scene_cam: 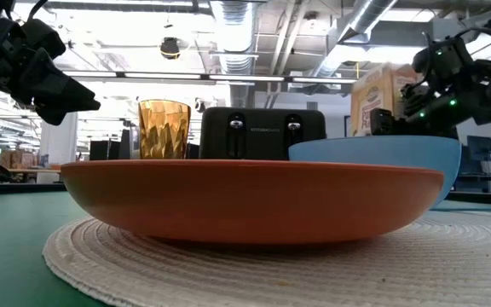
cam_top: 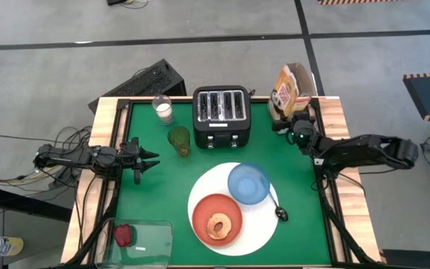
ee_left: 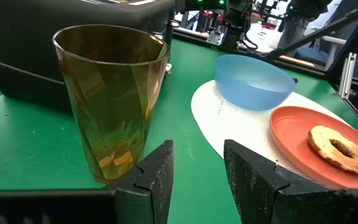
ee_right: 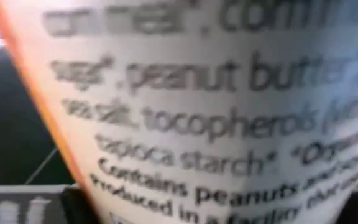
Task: Arrange a breakfast setting
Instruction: Pour the cereal from the cereal box into the blue bowl
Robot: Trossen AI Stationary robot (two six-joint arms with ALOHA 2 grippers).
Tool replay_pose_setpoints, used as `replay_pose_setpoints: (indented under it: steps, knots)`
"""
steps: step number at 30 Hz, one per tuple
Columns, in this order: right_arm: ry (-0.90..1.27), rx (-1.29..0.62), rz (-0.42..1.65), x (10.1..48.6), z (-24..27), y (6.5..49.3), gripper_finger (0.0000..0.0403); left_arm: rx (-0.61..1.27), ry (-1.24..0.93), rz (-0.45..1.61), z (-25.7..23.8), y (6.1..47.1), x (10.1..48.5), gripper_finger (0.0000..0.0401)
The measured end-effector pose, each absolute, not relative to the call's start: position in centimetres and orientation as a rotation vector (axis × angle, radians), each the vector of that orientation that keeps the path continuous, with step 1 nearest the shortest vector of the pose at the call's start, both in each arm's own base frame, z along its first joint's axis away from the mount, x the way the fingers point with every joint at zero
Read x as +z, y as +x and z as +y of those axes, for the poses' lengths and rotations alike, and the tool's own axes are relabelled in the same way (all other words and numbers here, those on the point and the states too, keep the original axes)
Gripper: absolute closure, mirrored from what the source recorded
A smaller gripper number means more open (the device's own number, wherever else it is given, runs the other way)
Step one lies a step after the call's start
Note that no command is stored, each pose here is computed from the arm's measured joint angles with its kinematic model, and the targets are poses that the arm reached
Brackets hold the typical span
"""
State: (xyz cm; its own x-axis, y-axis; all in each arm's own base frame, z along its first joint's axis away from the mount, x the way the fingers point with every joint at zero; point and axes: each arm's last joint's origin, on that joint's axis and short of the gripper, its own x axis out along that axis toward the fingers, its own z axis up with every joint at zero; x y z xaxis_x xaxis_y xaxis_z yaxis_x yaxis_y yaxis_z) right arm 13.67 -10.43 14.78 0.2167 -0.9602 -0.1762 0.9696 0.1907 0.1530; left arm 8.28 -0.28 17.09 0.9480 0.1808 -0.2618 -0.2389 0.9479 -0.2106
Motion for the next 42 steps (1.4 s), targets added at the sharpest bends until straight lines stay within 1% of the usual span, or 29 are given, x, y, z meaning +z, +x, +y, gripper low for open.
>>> replay_pose_setpoints:
  steps: [7, 9, 15, 24, 30, 38, 42]
  knots:
    - [0.199, -1.343, 0.048, 15.6, -10.2, 13.3, 0.0191, 0.216, -0.243, 0.242, -0.3, 8.3, 17.1, 0.0273]
    - [0.197, -1.346, 0.059, 15.6, -10.2, 13.2, 0.0197, 0.216, -0.243, 0.242, -0.3, 8.3, 17.1, 0.0273]
    - [0.183, -1.353, 0.068, 15.8, -10.0, 13.0, 0.0198, 0.216, -0.243, 0.242, -0.3, 8.3, 17.1, 0.0273]
    - [0.069, -1.335, 0.135, 16.5, -9.5, 12.6, 0.0203, 0.216, -0.243, 0.242, -0.3, 8.3, 17.1, 0.0273]
    - [-0.063, -1.269, 0.133, 17.9, -8.5, 12.4, 0.0204, 0.216, -0.243, 0.242, -0.3, 8.3, 17.1, 0.0273]
    - [-0.158, -1.184, 0.02, 20.3, -6.7, 11.6, 0.0204, 0.216, -0.243, 0.242, -0.3, 8.3, 17.1, 0.0273]
    - [-0.172, -1.063, 0.028, 21.9, -5.8, 11.6, 0.0205, 0.216, -0.243, 0.243, -0.3, 8.3, 17.1, 0.0273]
